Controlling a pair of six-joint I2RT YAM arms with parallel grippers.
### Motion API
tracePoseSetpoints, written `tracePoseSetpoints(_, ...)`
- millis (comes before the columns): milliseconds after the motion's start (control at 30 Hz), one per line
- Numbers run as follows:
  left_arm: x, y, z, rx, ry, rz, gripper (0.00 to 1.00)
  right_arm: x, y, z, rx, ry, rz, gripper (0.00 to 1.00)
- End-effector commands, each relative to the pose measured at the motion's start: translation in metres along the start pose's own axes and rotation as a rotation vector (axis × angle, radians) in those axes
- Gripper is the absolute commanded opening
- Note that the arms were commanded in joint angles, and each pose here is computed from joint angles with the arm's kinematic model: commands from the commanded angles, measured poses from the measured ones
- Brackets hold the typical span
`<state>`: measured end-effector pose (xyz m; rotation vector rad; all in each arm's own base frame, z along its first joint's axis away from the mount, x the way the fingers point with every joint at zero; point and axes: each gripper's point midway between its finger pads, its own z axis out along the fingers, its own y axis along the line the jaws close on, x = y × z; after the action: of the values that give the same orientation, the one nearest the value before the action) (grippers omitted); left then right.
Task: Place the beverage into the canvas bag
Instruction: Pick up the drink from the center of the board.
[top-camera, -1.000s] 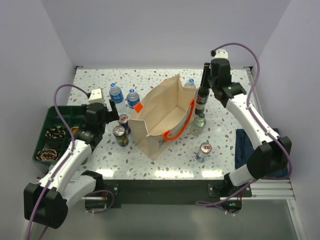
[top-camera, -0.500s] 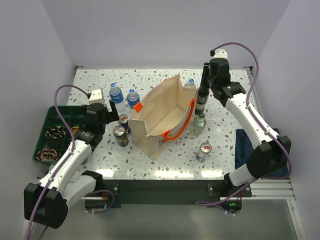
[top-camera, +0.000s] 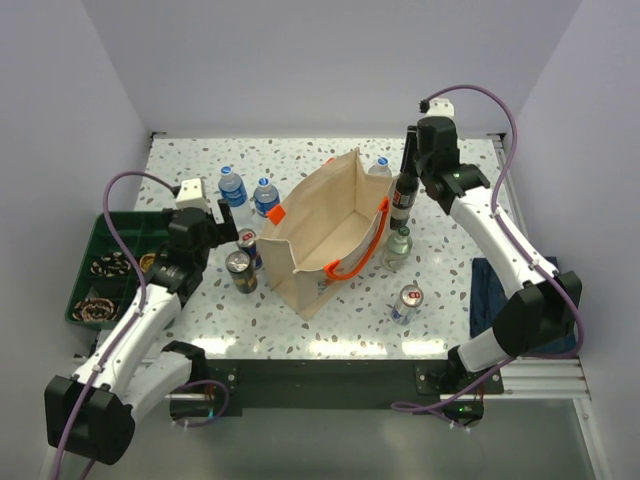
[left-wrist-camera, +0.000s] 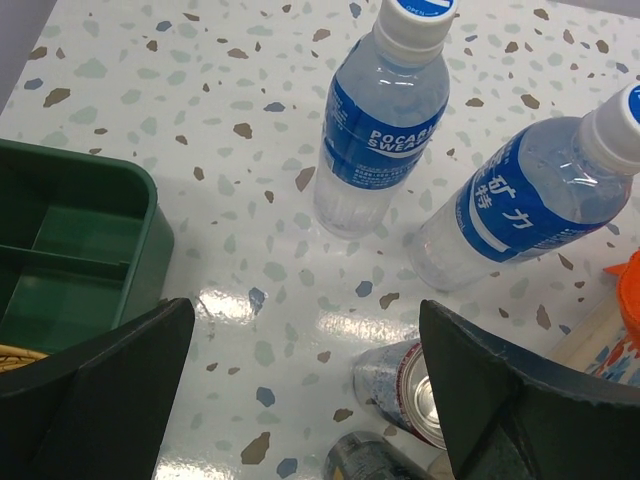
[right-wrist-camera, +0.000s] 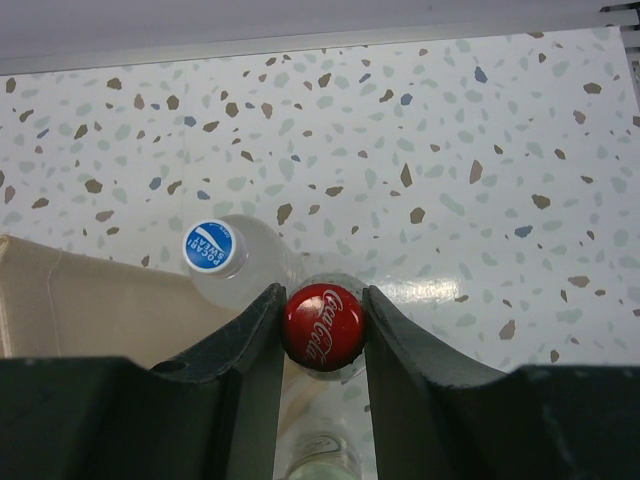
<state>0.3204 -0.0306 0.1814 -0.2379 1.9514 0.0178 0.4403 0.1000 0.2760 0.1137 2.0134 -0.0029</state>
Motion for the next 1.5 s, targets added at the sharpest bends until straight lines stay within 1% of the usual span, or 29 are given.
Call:
tracePoseSetpoints(0,-0.025,-0.012,-0.006,0.063,-0.065,-0.011,1.00,-0.078,-0.004,-0.031,0.000,-0.250,0.074,0.00)
tracePoseSetpoints(200,-0.035,-0.022,-0.013,0.122,-0.089,-0.017,1.00,-0.098,-0.005,-0.044,-0.008,-0.313,0.091,0.00)
tracePoseSetpoints(633,-0.076,-0.046,-0.046,0.295,-0.217,-0.031,1.00,-0.127,-0.009,-0.072,-0.027,-0.393,0.117,0.00)
tracePoseSetpoints(767,-0.087,-0.065,-0.065,0.427,-0.272,-0.008,1.00,-0.132,-0.010,-0.077,-0.029,-0.403,0.120,0.00)
tracePoseSetpoints(833,-0.089,-0.075,-0.072,0.497,-0.276,0.008,1.00,-0.132,-0.011,-0.078,-0.028,-0.405,0.121,0.00)
tracePoseSetpoints(933,-0.085,-0.094,-0.080,0.608,-0.245,0.030,1.00,-0.136,-0.010,-0.082,-0.037,-0.411,0.122,0.00)
tracePoseSetpoints(967,-0.085,-0.104,-0.087,0.676,-0.231,0.040,1.00,-0.136,-0.010,-0.082,-0.035,-0.410,0.120,0.00)
tracePoseSetpoints(1033,-0.089,-0.115,-0.093,0.743,-0.219,0.048,1.00,-0.136,-0.009,-0.083,-0.039,-0.406,0.120,0.00)
tracePoseSetpoints(1067,-0.086,-0.124,-0.099,0.803,-0.199,0.055,1.00,-0.136,-0.010,-0.084,-0.038,-0.405,0.118,0.00)
tracePoseSetpoints(1167,-0.086,-0.138,-0.107,0.897,-0.157,0.082,0.99,-0.136,-0.010,-0.086,-0.040,-0.405,0.116,0.00)
tracePoseSetpoints(1200,-0.082,-0.142,-0.104,0.915,-0.131,0.088,0.99,-0.137,-0.012,-0.088,-0.038,-0.409,0.118,0.00)
tracePoseSetpoints(1233,-0.087,-0.145,-0.107,0.936,-0.132,0.097,0.98,-0.136,-0.012,-0.089,-0.040,-0.406,0.115,0.00)
tracePoseSetpoints(1300,-0.080,-0.152,-0.106,0.982,-0.086,0.113,0.97,-0.138,-0.013,-0.092,-0.037,-0.409,0.115,0.00)
tracePoseSetpoints(1333,-0.083,-0.154,-0.108,0.998,-0.086,0.121,0.96,-0.138,-0.014,-0.094,-0.038,-0.409,0.112,0.00)
tracePoseSetpoints(1367,-0.076,-0.157,-0.105,1.017,-0.053,0.131,0.94,-0.140,-0.014,-0.096,-0.038,-0.413,0.111,0.00)
tracePoseSetpoints(1433,-0.073,-0.159,-0.104,1.034,-0.030,0.147,0.90,-0.140,-0.016,-0.099,-0.036,-0.412,0.107,0.00)
tracePoseSetpoints(1467,-0.064,-0.158,-0.098,1.028,0.008,0.164,0.86,-0.141,-0.017,-0.100,-0.032,-0.415,0.105,0.00)
